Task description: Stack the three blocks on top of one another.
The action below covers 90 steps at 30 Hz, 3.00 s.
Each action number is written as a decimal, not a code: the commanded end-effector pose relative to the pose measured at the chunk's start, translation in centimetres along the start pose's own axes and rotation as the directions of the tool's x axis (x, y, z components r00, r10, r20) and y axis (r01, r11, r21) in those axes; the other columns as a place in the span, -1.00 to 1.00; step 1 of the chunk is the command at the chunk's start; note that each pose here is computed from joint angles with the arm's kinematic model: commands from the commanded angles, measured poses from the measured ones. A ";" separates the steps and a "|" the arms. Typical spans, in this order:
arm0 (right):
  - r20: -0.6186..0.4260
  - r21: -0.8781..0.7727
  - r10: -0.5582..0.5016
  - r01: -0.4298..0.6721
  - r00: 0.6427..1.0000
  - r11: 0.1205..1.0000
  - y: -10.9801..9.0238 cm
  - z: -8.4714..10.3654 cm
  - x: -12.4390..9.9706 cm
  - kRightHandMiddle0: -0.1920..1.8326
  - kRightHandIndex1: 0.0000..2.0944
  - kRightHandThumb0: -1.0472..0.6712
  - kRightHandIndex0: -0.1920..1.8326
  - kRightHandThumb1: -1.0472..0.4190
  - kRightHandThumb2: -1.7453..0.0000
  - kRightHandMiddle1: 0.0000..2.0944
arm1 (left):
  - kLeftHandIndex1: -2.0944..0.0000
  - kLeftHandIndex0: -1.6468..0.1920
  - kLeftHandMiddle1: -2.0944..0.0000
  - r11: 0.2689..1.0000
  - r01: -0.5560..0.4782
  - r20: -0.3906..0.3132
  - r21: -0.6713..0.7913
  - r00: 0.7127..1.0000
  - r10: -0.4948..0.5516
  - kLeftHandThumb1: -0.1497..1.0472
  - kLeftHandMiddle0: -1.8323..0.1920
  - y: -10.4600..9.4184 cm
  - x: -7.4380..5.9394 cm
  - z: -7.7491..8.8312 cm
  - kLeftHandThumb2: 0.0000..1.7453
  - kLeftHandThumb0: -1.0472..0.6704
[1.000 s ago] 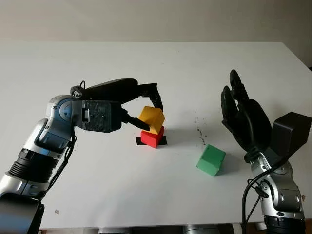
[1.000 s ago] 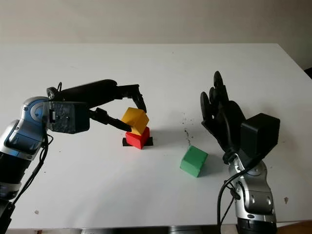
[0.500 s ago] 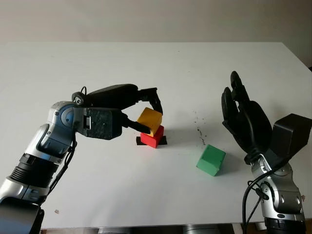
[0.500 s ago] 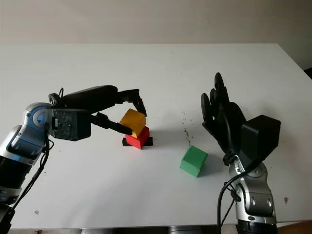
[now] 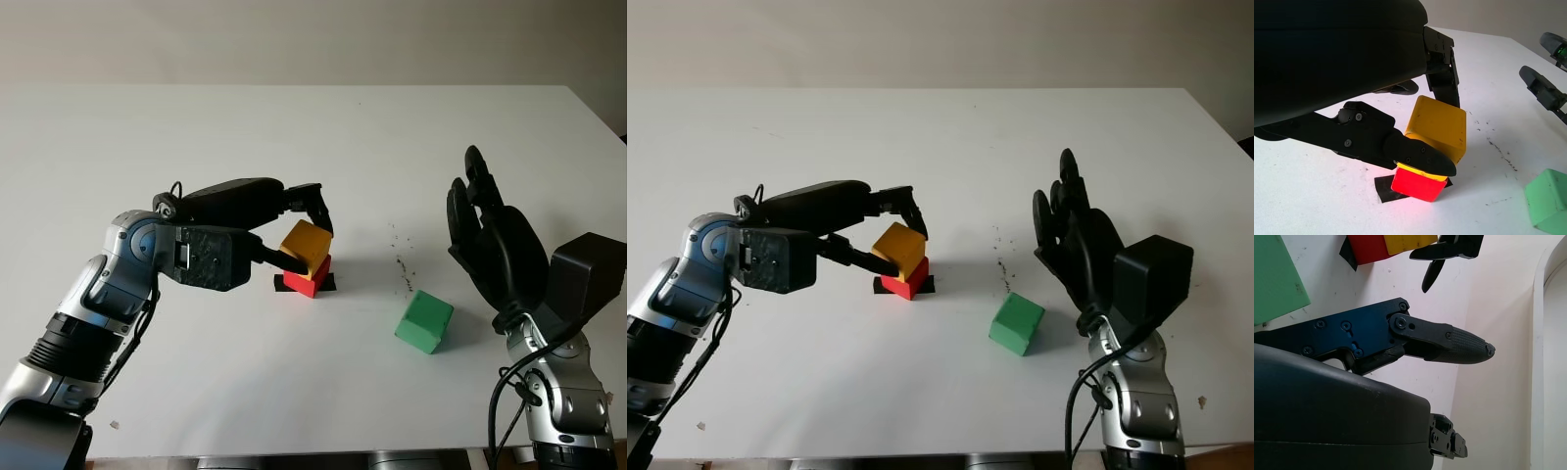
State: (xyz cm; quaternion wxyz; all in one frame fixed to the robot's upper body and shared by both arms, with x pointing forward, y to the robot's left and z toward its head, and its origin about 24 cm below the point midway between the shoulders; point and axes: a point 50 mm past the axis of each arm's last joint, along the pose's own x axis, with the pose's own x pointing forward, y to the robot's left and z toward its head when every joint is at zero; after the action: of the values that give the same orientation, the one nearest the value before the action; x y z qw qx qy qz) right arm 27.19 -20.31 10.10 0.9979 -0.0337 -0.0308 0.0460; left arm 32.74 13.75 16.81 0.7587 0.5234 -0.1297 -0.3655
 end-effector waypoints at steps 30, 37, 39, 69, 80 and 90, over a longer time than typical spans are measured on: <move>0.018 -0.018 0.026 -0.026 1.000 0.999 -0.1 0.7 0.4 -1.00 -1.00 -0.53 -1.00 -1.00 0.28 -1.00 | 1.00 1.00 1.00 0.990 -0.101 -0.071 -0.102 0.993 0.094 0.85 1.00 0.3 -2.6 -0.2 -0.96 -0.47; 0.011 -0.033 0.027 -0.027 1.000 0.999 -0.3 1.0 0.5 -1.00 -1.00 -0.55 -1.00 -1.00 0.30 -1.00 | 1.00 1.00 1.00 0.928 -0.346 -0.178 -0.139 0.930 0.321 0.87 1.00 2.5 -4.4 -2.3 -0.94 -0.59; 0.011 -0.044 0.029 -0.028 1.000 0.999 -0.4 1.1 0.5 -1.00 -1.00 -0.54 -1.00 -1.00 0.31 -1.00 | 1.00 1.00 1.00 0.901 -0.395 -0.180 -0.179 0.913 0.365 0.86 1.00 2.8 -4.9 -3.3 -0.94 -0.58; -0.245 -0.926 0.617 -0.369 0.748 0.079 -1.4 14.3 -1.2 -0.40 -0.93 -0.55 -0.71 -0.50 0.95 -0.88 | 1.00 1.00 0.98 0.175 -0.684 -0.500 -0.708 0.660 0.560 1.00 0.99 -8.2 -11.3 -5.6 -0.31 -0.64; -0.350 -0.923 0.652 -0.365 0.673 -0.120 -0.2 12.7 -2.8 -0.22 -0.94 -0.55 -0.68 -0.45 0.94 -0.91 | 1.00 1.00 0.96 0.162 -0.698 -0.508 -0.698 0.641 0.575 1.00 0.99 -8.1 -11.2 -5.5 -0.31 -0.64; -0.359 -0.921 0.637 -0.371 0.682 -0.121 0.0 9.7 -2.9 -0.31 -0.97 -0.50 -0.75 -0.46 0.94 -0.96 | 0.98 0.99 0.95 0.173 -0.694 -0.503 -0.699 0.649 0.571 1.00 0.99 -8.1 -11.1 -5.5 -0.33 -0.63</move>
State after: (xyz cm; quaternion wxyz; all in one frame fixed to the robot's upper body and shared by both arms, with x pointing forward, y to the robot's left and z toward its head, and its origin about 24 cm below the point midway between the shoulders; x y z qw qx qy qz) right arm 23.61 -19.89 20.02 0.6052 -0.6748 -0.1376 0.3993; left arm 24.67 23.75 9.00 0.9968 -0.0088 -0.0798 0.0058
